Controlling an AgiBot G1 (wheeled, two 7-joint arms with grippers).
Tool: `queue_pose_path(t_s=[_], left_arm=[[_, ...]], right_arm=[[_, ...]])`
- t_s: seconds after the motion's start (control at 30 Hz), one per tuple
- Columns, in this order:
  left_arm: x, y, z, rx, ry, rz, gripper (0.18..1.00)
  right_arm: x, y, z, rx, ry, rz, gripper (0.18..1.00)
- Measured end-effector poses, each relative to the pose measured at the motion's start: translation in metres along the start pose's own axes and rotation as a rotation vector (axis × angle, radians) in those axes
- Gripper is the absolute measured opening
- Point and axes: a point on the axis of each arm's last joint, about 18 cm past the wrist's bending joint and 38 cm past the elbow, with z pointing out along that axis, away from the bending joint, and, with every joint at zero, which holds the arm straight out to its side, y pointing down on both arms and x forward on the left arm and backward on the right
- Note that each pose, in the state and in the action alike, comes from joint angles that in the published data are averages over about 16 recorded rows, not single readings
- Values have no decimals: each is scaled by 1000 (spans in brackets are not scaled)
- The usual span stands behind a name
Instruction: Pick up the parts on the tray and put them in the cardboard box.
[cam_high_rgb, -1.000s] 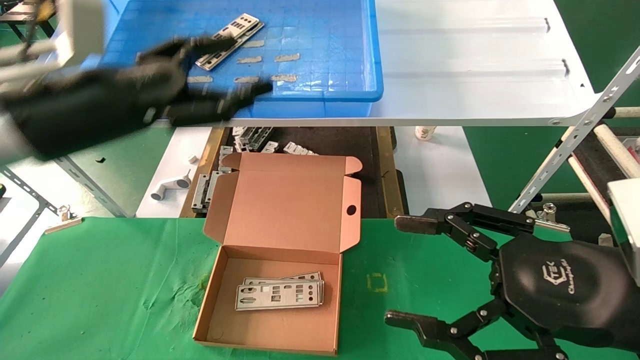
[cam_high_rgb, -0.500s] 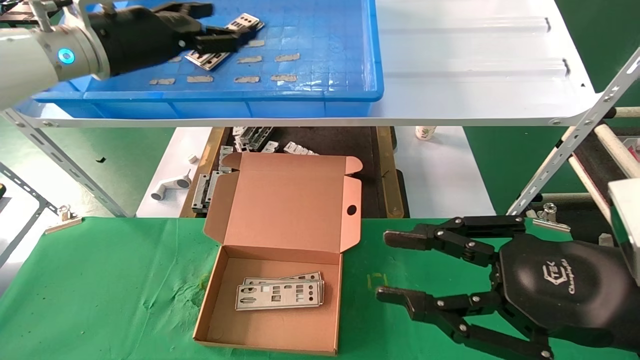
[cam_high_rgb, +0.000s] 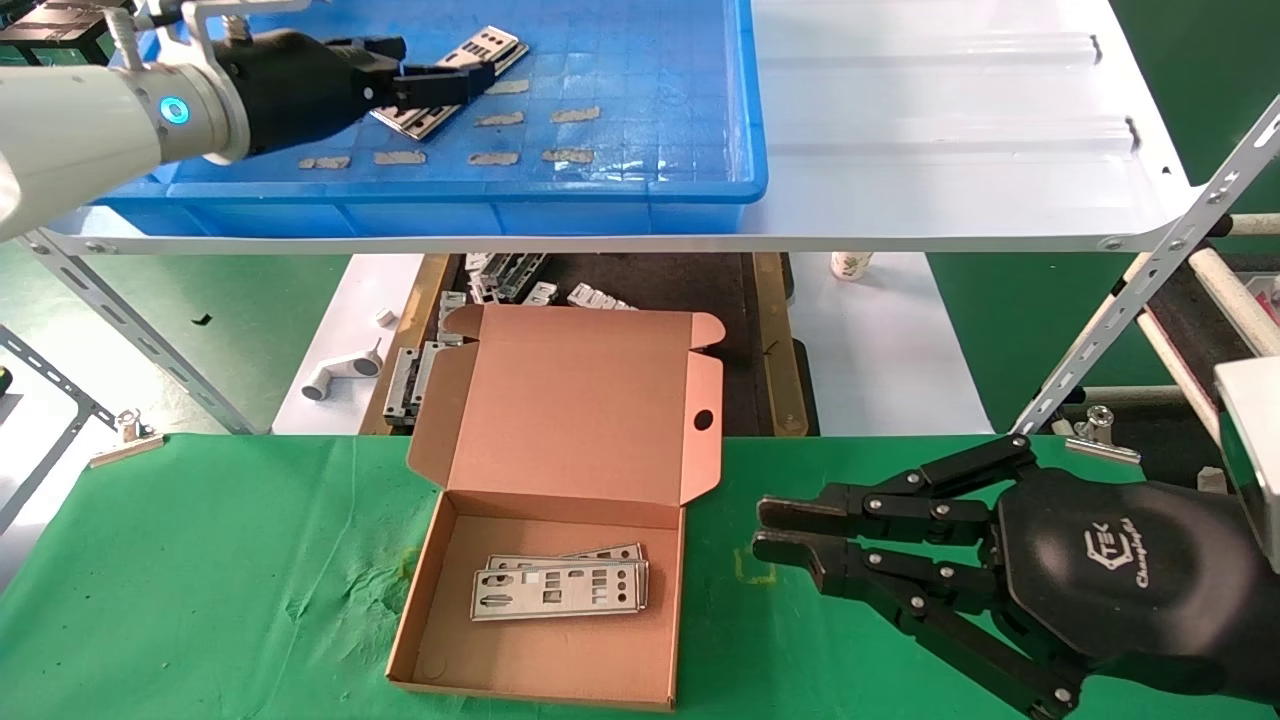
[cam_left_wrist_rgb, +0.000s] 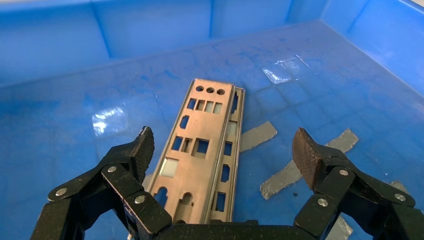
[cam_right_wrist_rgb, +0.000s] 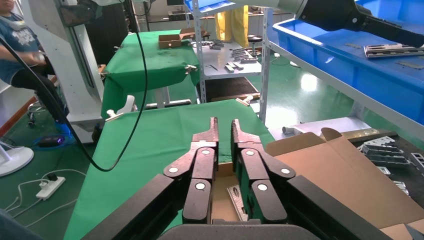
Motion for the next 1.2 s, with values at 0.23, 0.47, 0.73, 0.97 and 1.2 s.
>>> queue_pose_path(t_s=[0.23,0.47,0.73,0.97,1.2], left_arm=[[3,4,6,-10,-18,-30,1001],[5,8,12,-13,-36,-52,993],[7,13,16,-20,-52,-69,940],[8,15,19,-25,-64,-63,846],[7,14,20,-25,-74,-48,716]], right_arm=[[0,0,0,0,0,0,232],[0,0,0,0,0,0,200],[0,0,0,0,0,0,192],[0,0,0,0,0,0,191],[0,0,0,0,0,0,191]])
